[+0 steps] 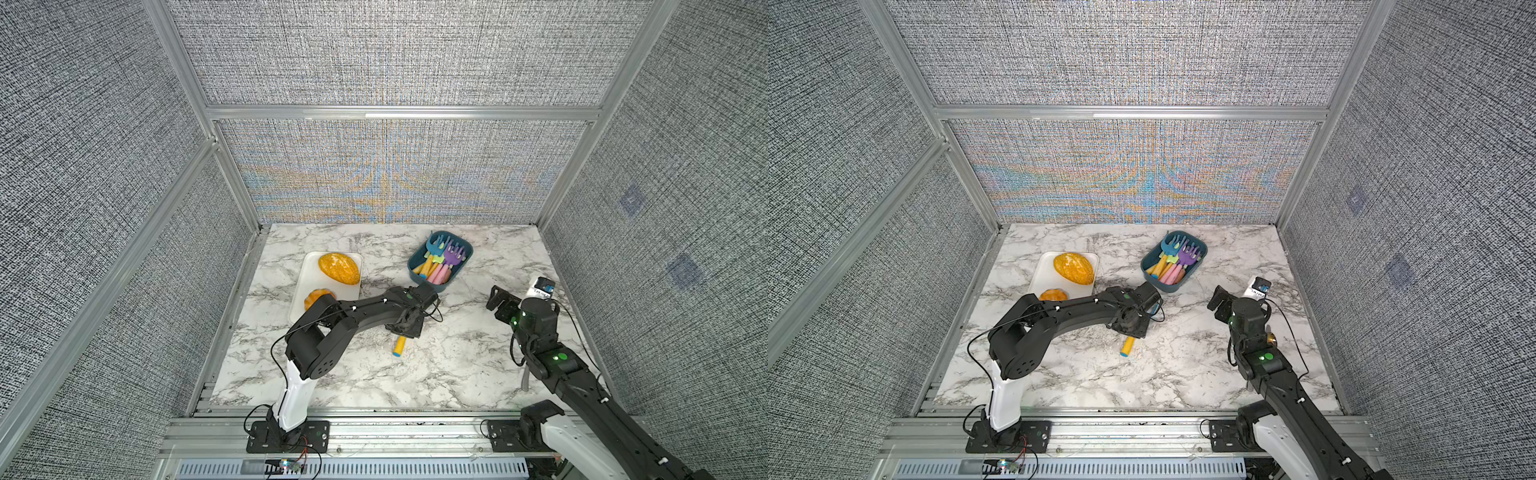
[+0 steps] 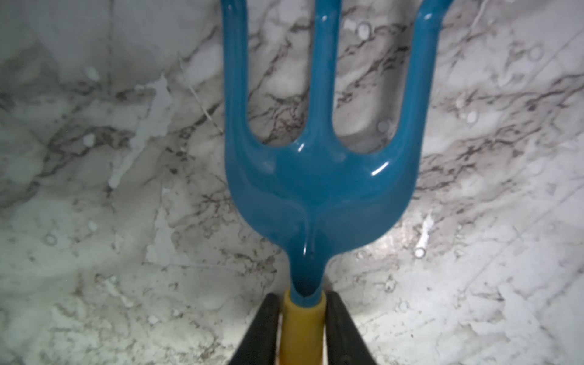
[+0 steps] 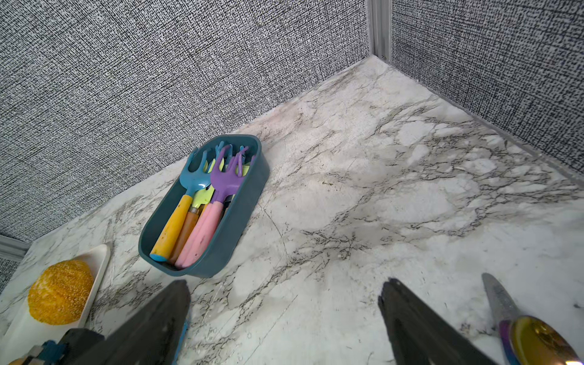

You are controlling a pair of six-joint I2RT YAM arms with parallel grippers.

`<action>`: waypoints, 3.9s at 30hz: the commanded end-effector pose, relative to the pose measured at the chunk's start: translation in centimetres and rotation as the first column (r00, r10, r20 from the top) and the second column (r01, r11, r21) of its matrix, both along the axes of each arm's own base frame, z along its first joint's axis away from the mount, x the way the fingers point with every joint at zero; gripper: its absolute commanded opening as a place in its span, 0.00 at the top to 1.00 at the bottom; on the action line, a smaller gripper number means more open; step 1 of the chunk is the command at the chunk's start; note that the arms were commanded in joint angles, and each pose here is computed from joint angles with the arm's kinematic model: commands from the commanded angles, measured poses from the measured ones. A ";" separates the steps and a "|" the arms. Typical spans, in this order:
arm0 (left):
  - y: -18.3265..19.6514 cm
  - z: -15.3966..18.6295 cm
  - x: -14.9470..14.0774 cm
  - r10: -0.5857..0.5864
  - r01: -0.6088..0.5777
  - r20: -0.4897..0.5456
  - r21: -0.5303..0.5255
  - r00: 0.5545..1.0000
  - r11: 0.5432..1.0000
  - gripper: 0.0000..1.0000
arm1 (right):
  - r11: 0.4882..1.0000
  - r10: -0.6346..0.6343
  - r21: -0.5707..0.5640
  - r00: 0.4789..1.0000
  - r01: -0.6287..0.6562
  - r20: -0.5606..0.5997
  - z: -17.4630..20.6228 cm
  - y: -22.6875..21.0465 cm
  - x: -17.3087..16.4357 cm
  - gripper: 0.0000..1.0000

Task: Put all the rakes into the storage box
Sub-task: Pick up the rake at the center of the board, then place the rake in the storage box, then reset both arms

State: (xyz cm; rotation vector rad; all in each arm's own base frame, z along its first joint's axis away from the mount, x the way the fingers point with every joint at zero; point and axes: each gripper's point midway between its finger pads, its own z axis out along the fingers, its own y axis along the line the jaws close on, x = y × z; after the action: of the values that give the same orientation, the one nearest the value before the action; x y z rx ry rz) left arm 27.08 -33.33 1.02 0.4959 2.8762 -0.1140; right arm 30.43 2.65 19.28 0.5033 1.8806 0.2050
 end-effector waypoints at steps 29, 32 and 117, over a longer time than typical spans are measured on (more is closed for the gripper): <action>-8.6 15.1 11.0 -0.248 0.272 0.386 -0.008 0.889 0.962 1.00 | 0.995 -0.095 -0.009 0.995 0.095 0.028 0.1 -1.7 -0.5 0.01; -10.8 14.8 13.1 -0.262 0.308 0.436 -0.038 0.861 0.951 1.00 | 0.995 -0.096 -0.022 0.995 0.096 0.026 0.1 -1.8 -0.5 0.01; 32.5 16.0 4.1 0.300 -0.422 0.847 -0.100 0.439 0.901 0.01 | 0.938 0.072 -0.347 0.976 0.004 0.208 -2.0 -3.1 4.4 0.01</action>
State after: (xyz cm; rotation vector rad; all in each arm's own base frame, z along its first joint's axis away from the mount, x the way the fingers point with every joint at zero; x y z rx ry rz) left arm 29.68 -0.90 15.88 -0.0833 1.9877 0.3464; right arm 34.45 0.38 14.64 0.1532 1.8067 -0.0463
